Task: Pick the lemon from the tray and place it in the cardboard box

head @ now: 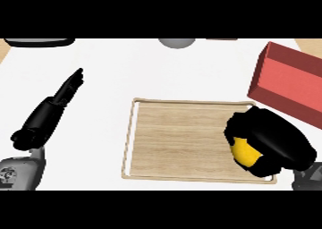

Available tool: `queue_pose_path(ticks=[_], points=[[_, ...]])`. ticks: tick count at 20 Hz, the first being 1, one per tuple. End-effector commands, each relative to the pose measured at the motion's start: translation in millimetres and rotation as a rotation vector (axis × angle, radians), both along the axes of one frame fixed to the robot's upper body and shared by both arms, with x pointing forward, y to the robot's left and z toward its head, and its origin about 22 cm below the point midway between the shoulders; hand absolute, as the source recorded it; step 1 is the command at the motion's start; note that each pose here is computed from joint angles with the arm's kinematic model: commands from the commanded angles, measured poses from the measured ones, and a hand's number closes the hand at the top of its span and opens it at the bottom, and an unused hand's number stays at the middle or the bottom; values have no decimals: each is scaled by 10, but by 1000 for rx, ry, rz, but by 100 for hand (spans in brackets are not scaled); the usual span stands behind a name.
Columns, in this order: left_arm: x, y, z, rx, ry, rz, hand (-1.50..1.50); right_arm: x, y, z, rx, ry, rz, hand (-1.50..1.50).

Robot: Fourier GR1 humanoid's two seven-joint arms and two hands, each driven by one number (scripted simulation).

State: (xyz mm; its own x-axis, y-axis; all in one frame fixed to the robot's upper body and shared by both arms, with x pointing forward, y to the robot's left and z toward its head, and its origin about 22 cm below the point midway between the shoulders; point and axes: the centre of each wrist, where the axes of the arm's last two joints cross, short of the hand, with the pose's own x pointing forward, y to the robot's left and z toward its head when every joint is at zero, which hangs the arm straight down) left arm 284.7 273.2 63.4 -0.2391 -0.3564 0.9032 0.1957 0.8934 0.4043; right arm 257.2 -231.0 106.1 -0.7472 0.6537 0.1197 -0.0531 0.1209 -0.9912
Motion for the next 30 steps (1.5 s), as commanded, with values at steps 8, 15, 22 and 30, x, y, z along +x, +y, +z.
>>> queue_pose_path(ticks=[8, 15, 22, 30], points=[[-29, -36, 41, -12, -10, -9, 0, -25, -710, 827, 412, -63, -387, 150], [-1, -83, 6, -17, 14, -39, 0, 496, -1261, 1250, 501, -94, -636, 150], [139, -178, 135, -9, -12, -42, 0, 772, -1808, 1354, 353, -105, -720, 150], [96, -156, 124, 12, -29, -56, 0, 1036, -2145, 969, 109, 219, -784, 150]])
